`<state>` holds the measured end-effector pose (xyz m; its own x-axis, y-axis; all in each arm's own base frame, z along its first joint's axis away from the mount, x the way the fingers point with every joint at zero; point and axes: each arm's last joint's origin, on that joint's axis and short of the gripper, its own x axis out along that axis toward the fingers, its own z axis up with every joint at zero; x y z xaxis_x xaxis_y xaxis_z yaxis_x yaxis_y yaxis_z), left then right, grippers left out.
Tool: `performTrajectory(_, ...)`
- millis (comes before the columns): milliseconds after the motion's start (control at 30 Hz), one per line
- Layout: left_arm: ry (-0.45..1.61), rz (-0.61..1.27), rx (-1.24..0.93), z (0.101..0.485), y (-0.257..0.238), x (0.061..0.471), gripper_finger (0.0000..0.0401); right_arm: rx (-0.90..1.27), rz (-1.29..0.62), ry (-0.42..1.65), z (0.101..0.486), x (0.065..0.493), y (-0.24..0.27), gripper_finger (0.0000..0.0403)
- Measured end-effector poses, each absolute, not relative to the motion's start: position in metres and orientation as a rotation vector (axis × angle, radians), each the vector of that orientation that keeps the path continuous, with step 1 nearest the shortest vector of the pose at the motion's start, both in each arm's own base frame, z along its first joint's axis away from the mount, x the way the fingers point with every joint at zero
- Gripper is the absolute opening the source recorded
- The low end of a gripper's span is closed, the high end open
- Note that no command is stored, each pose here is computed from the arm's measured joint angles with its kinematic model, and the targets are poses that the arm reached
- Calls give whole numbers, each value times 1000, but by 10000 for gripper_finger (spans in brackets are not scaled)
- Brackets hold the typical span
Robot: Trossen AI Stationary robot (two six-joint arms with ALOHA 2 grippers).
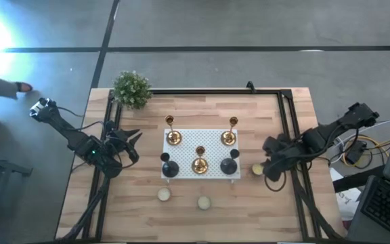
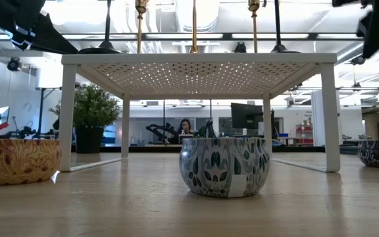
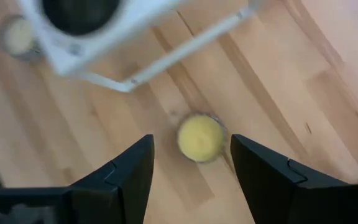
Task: Pick & Place candle stick holders
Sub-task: Put the right scented candle on the shelf
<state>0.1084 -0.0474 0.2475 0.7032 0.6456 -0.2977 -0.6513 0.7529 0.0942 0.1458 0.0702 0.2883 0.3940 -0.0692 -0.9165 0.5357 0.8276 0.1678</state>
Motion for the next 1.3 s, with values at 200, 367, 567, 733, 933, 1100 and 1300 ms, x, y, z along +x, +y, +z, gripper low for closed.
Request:
performTrajectory(200,330,720,3,248,-47,108,83,525,-499,1144,261,134,63,205)
performTrajectory(367,322,727,15,248,-47,108,83,581,-582,1167,243,128,61,205)
performTrajectory(567,308,740,33,248,-47,108,83,621,-612,1207,233,130,61,204)
performTrajectory(733,313,738,47,248,-47,108,83,651,-623,1214,227,142,56,192)
performTrajectory(933,322,739,104,249,-46,108,83,593,-616,1297,212,156,47,171)
performTrajectory(1100,330,735,126,249,-46,108,83,602,-557,1311,201,161,45,148)
performTrajectory(1300,329,735,124,249,-46,108,83,614,-547,1333,190,154,44,122)
